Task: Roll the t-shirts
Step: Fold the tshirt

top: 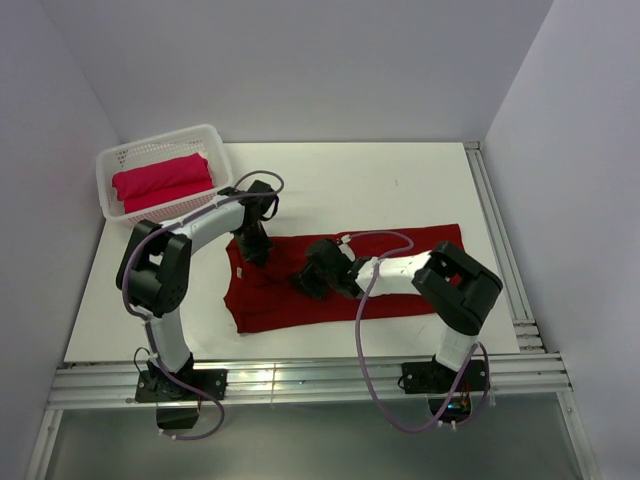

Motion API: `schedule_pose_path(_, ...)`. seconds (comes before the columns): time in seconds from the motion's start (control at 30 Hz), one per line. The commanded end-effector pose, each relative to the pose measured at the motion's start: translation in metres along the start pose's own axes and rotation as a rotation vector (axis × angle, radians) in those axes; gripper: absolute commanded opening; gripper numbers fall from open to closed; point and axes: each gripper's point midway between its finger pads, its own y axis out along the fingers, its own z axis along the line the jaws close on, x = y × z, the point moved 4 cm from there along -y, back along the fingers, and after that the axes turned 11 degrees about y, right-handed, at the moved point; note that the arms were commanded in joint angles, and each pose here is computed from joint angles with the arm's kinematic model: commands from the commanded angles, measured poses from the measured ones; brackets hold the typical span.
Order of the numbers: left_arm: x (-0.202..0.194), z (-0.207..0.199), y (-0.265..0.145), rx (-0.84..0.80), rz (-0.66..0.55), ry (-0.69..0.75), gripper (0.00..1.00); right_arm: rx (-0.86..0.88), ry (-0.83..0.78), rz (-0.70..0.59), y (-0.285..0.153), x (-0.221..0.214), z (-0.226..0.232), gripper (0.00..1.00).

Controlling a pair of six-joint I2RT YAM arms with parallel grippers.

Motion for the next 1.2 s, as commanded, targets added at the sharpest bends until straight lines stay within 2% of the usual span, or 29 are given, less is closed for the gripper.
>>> schedule_pose_path(0.0,0.014,-0.003,-0.007,-0.006,-0.048,0.013,0.00,0.009,0.016,-0.002,0.003,0.001,0.016,0.41)
schedule_pose_path(0.2,0.009,-0.001,-0.002,-0.008,-0.037,0.012,0.00,-0.053,0.035,-0.015,0.006,0.003,0.014,0.39)
schedule_pose_path(0.33,0.005,0.001,0.000,-0.013,-0.031,0.012,0.00,-0.104,0.043,-0.009,0.010,0.003,0.009,0.33)
schedule_pose_path(0.43,0.004,0.001,-0.001,-0.012,-0.029,0.014,0.00,-0.103,0.050,-0.009,0.009,0.003,0.009,0.22)
schedule_pose_path(0.57,0.006,0.001,-0.004,-0.014,-0.038,0.015,0.00,-0.096,0.042,-0.010,0.003,0.005,0.014,0.00)
schedule_pose_path(1.03,-0.010,0.011,-0.028,-0.049,-0.074,0.032,0.01,-0.075,0.035,0.016,-0.042,0.014,0.009,0.00)
schedule_pose_path(1.13,-0.019,0.009,-0.038,-0.098,-0.073,0.048,0.09,-0.096,0.040,0.040,-0.047,0.014,0.003,0.00)
schedule_pose_path(1.17,-0.021,0.009,-0.046,-0.120,-0.089,0.052,0.23,-0.099,0.041,0.042,-0.049,0.015,0.001,0.00)
